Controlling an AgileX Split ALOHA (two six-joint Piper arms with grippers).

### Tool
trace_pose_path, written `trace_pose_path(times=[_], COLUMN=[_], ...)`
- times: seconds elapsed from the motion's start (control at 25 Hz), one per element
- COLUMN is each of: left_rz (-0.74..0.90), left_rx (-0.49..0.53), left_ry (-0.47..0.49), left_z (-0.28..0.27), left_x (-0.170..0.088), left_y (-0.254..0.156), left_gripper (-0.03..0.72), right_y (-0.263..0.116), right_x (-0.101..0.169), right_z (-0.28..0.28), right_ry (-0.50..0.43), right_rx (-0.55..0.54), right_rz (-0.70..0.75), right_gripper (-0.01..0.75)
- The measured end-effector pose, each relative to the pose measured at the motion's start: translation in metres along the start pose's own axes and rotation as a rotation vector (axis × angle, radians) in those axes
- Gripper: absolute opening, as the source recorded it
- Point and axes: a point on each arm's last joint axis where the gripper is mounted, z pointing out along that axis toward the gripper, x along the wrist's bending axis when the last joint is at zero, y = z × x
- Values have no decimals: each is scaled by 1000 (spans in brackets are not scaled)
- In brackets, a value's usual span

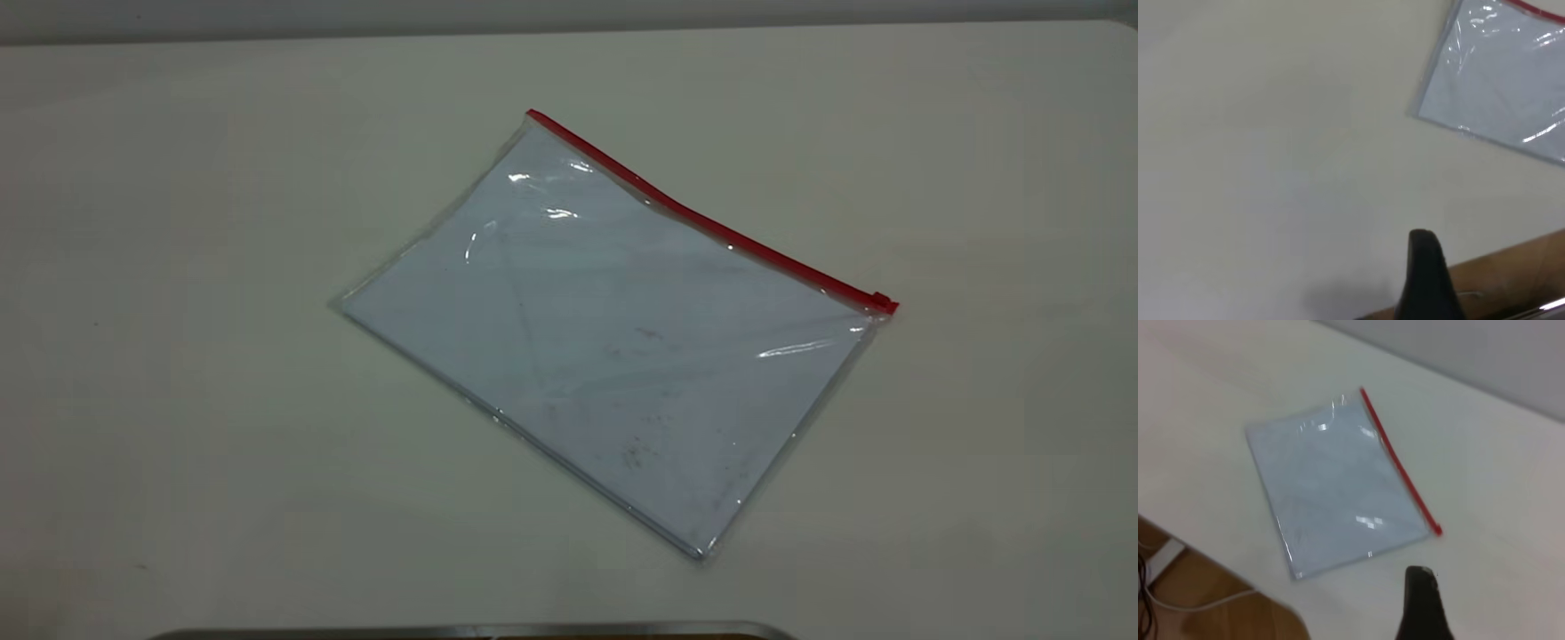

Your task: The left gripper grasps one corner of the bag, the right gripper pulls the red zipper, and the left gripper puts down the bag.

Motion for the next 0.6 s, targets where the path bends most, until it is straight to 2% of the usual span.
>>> trace_pose_path(times=[0.28,0.6], left_rz=[1,-1], left_rx=[-50,-11], left_ry=[4,1], left_z=[0,24], left_x=[-6,-9], left_y=[-67,-109], left_gripper=[580,580], right_y=[-41,-54], right_x=[-2,-5], right_z=[21,34], right_ry=[-72,-84], right_rx=[6,53], right_rz=[-6,3], right_gripper=[557,557])
